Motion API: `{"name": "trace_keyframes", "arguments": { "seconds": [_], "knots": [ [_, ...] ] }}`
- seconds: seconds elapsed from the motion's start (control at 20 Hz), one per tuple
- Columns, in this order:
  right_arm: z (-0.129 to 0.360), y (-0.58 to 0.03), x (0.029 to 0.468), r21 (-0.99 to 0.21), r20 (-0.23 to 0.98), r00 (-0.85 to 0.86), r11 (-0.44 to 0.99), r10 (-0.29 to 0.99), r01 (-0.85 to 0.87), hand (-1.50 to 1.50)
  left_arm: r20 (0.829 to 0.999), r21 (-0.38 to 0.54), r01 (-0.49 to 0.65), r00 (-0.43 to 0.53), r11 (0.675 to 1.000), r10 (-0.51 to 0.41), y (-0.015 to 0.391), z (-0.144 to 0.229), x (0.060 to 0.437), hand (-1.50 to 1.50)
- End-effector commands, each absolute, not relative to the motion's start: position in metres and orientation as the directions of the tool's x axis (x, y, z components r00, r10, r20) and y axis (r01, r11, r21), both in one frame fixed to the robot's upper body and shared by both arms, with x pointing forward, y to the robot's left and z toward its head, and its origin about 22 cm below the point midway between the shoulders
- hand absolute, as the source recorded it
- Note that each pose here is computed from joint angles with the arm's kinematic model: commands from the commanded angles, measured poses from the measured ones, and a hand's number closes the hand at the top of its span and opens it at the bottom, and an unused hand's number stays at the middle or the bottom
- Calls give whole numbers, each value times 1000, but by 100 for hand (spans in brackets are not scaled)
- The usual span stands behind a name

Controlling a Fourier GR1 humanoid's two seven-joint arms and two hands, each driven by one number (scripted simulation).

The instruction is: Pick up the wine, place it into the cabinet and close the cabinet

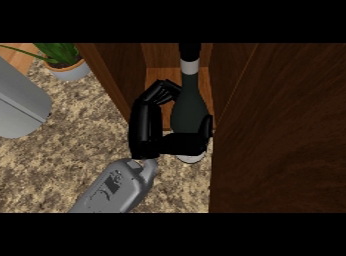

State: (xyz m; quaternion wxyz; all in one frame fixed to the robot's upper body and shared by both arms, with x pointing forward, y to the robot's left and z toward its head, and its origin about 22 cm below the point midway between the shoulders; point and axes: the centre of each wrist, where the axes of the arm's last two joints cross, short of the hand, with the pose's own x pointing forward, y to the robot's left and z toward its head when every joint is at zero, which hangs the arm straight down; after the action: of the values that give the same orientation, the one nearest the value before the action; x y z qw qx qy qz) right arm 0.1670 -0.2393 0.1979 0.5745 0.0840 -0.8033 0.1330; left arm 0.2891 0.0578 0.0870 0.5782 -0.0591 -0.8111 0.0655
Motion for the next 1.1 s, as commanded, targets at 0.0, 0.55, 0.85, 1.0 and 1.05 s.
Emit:
{"name": "trace_keyframes", "arguments": {
  "seconds": [0.0, 0.55, 0.85, 1.0, 1.05],
  "knots": [
    [216, -241, 135, -101, 931, -364, 939, -27, -329, -150, 942, -129, -4, -313, 992, 121, 58, 68, 295, 150],
    [219, -237, 127, -90, 927, -374, 942, -40, -324, -150, 938, -23, -82, -348, 996, -7, 58, 36, 302, 150],
    [214, -244, 125, -103, 932, -363, 942, -21, -320, -150, 943, -61, -105, -331, 993, 23, 78, 45, 326, 150],
    [218, -237, 148, -74, 927, -371, 942, -56, -327, -150, 926, -87, -119, -375, 989, 36, 78, 39, 332, 150],
    [210, -242, 140, -92, 927, -373, 945, -33, -313, -150, 935, -99, -117, -350, 988, 52, 86, 39, 336, 150]
  ]
}}
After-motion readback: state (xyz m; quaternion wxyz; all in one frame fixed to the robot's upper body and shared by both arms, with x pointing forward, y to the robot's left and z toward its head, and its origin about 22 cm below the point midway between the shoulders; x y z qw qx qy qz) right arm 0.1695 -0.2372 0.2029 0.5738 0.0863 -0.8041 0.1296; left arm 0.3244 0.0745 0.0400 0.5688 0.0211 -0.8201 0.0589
